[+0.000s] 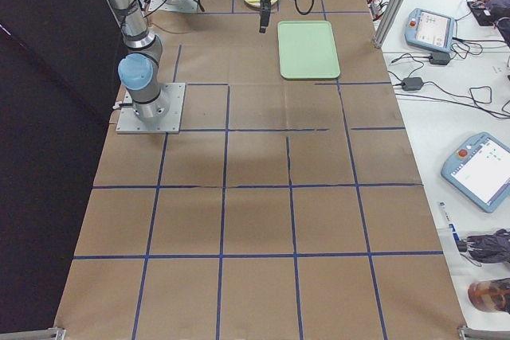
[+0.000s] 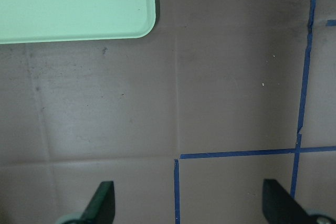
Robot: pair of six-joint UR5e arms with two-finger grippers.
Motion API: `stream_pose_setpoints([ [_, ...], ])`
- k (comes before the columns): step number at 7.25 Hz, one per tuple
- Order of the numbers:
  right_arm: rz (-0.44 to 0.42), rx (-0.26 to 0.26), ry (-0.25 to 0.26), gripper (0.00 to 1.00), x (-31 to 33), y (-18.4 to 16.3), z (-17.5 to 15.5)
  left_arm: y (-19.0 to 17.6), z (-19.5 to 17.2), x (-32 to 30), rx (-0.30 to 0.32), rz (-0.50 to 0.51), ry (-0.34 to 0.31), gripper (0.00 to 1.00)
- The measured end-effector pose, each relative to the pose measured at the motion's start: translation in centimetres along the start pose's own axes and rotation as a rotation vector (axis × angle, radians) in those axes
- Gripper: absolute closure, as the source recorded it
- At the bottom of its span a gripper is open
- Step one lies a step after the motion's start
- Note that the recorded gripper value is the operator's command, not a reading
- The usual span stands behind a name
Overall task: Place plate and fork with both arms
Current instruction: 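Grasp the white plate's rim with the left gripper, then carry the plate with the left gripper onto the green tray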
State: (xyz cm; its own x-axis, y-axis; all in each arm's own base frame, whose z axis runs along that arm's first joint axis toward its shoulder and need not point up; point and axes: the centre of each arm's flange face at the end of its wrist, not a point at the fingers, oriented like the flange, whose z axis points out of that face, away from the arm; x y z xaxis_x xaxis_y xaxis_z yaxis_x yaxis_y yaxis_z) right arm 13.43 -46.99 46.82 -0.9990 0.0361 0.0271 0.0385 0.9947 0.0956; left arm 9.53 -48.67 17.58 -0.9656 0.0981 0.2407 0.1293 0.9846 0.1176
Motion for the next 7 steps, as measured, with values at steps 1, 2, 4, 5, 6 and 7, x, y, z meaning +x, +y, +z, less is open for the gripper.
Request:
stream_pose_setpoints([
  [1,0.000,0.000,0.000,0.00,0.00,-0.01,0.00,0.02,0.15,-0.42,0.001,0.001,0.004,0.46],
  [2,0.000,0.001,0.000,0.00,-0.01,0.00,-0.01,-0.04,0.11,-0.66,0.009,0.002,0.001,0.54],
  [4,0.000,0.001,-0.001,0.00,-0.04,0.00,-0.01,-0.14,-0.10,-0.93,0.024,0.000,-0.005,0.70],
  [5,0.000,0.001,0.000,0.00,-0.05,0.00,-0.01,-0.20,-0.15,-0.95,0.031,-0.001,-0.002,0.79],
  [6,0.000,0.001,0.000,0.00,-0.05,0.01,-0.01,-0.29,-0.23,-0.92,0.041,-0.002,0.005,0.84],
  [7,0.000,0.001,0.000,0.00,-0.04,0.00,-0.01,-0.36,-0.38,-0.89,0.048,-0.002,0.008,0.90],
])
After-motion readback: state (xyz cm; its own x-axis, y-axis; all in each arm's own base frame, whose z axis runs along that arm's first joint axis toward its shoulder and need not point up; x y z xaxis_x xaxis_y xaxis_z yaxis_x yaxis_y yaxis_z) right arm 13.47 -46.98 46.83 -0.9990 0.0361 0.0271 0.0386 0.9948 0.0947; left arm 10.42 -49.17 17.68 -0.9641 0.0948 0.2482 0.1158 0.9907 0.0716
